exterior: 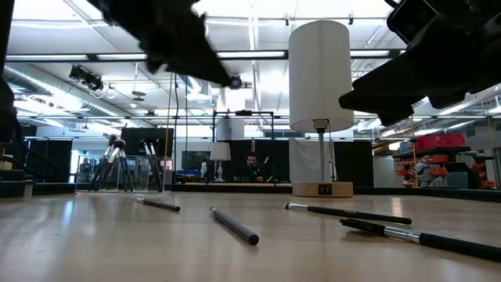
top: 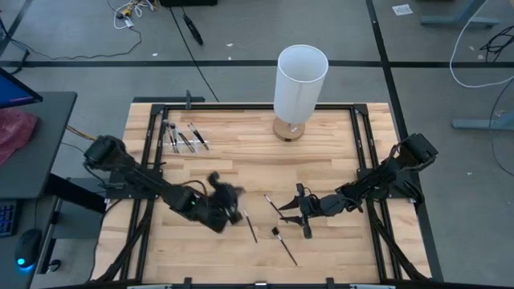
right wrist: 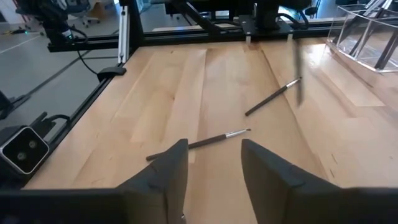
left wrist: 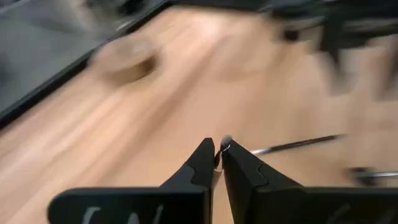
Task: Put items in baskets/containers
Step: Put the black eyeshadow brush into the transparent organizer
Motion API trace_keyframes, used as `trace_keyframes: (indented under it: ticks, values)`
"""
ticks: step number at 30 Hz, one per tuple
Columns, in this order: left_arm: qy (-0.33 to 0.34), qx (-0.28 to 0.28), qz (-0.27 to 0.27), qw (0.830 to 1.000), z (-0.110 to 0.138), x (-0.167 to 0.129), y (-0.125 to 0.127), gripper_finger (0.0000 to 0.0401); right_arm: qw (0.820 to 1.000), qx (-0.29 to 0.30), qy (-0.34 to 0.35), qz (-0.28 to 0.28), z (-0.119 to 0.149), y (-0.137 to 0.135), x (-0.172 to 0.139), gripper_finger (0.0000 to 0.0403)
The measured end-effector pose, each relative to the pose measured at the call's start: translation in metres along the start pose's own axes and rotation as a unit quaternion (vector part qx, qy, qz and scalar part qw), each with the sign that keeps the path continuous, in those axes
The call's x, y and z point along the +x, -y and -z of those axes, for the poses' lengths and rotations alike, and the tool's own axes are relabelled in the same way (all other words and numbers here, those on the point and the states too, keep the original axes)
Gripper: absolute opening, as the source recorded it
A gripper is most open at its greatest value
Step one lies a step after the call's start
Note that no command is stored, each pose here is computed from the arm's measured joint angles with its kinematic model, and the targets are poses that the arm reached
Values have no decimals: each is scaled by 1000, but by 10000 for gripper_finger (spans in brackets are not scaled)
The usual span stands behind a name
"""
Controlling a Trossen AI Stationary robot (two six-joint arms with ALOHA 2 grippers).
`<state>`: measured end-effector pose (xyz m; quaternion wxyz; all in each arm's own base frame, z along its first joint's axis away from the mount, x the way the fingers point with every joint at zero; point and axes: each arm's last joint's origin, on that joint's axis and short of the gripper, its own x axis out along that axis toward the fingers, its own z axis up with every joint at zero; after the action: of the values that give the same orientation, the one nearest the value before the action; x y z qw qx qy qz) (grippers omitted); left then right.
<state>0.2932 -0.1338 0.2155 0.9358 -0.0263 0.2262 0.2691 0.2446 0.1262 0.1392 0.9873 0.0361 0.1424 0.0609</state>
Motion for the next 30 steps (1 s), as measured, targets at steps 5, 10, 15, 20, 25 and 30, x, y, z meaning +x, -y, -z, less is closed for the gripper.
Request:
trace_keyframes:
  ticks: [5,10,15,20,25,30]
  values:
    - [-49,-45,-113,991,-4,-21,-53,24,1000,0,0,-2,0,0,0,143]
    - [-84,-90,-206,971,-13,-42,-106,16,1000,0,1,-2,0,0,0,137]
    - [-110,-130,-267,949,-25,-57,-154,20,1000,0,0,-2,0,0,0,137]
    - [-104,-172,-306,931,-35,-68,-191,17,1000,0,0,-2,0,0,0,137]
    - [-100,-197,-340,914,-41,-72,-217,18,1000,0,0,-2,0,0,0,136]
    - [-105,-203,-362,904,-45,-68,-231,17,1000,0,0,-2,0,0,0,136]
